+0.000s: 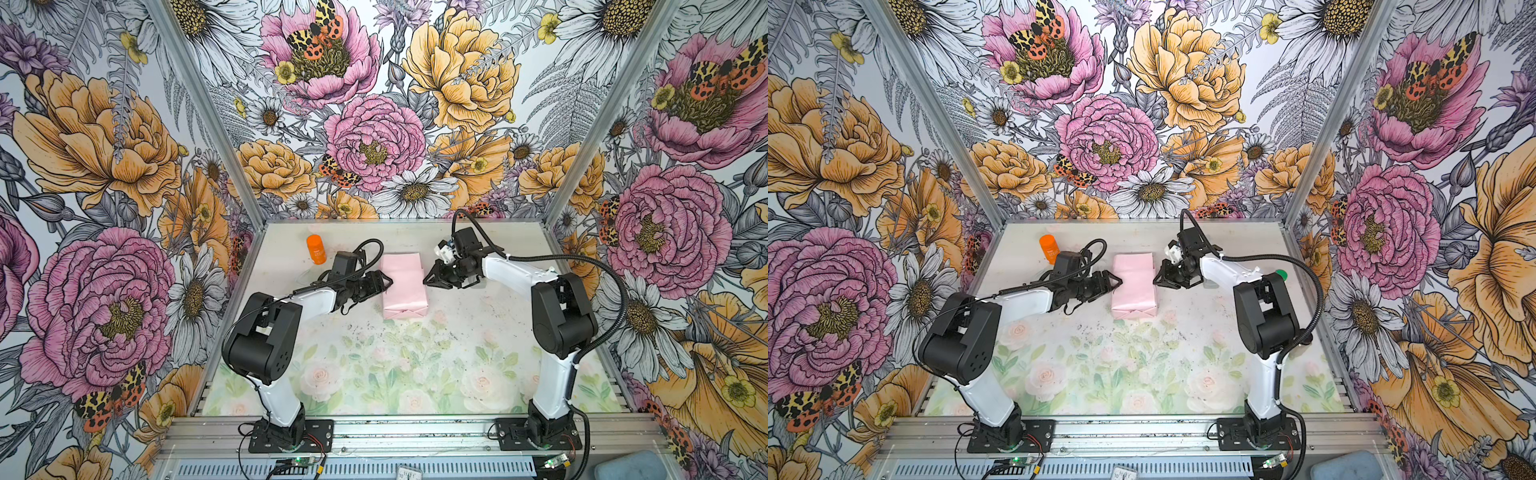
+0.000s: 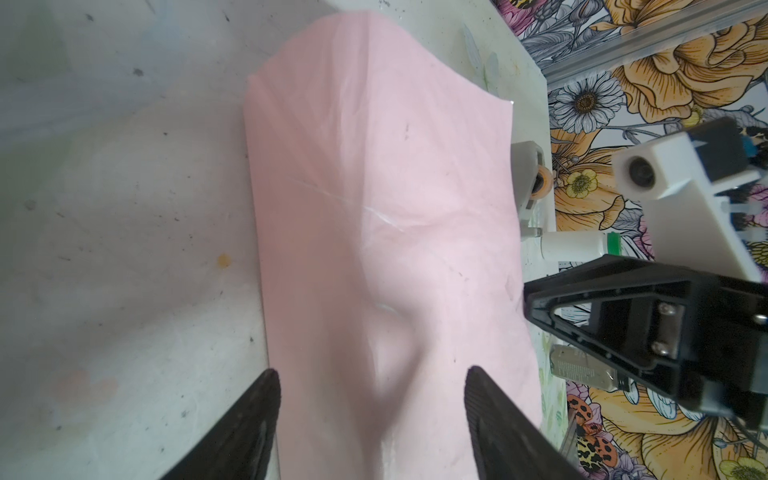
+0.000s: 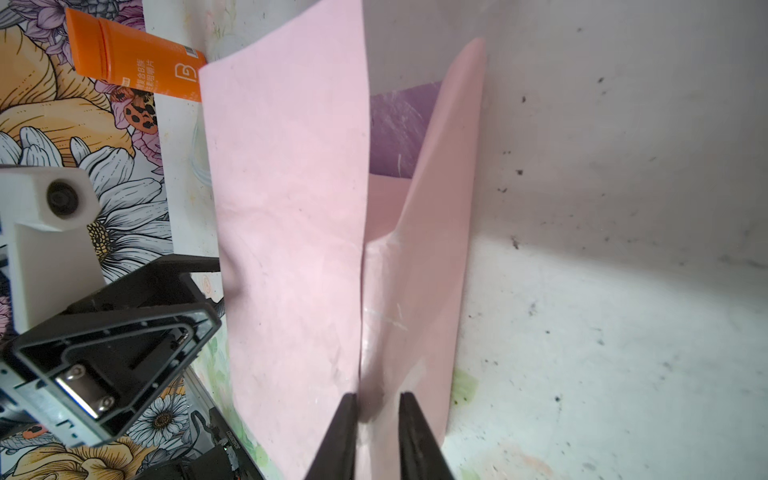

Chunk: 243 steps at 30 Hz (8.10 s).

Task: Wrap the gift box in paper

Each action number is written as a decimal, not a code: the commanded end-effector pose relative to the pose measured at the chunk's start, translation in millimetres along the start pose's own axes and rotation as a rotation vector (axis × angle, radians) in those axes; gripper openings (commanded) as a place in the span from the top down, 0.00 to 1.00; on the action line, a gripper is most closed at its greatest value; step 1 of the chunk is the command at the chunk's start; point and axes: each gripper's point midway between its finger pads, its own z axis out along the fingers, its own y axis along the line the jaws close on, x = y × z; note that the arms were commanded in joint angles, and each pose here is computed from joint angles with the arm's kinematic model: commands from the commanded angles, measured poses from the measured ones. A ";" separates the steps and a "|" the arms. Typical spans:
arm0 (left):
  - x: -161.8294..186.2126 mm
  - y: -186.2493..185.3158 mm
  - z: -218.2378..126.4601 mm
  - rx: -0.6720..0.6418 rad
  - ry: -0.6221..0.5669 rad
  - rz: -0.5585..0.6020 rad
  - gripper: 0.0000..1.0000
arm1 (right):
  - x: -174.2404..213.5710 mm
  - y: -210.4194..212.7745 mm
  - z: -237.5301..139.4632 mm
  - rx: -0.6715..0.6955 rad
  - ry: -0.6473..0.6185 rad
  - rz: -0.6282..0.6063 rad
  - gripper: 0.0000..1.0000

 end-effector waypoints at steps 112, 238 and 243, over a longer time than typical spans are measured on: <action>113.3 -41.0 -67.9 -0.016 -0.417 0.799 0.40 | 140.4 30.5 -39.0 0.065 -0.559 -0.690 0.80; 84.9 -81.9 -134.9 0.173 -0.373 0.590 0.05 | 145.8 95.4 -91.1 -0.043 -0.702 -0.964 0.18; 79.7 -84.3 -132.5 0.172 -0.368 0.583 0.05 | 137.5 91.4 -91.7 -0.005 -0.712 -0.938 0.18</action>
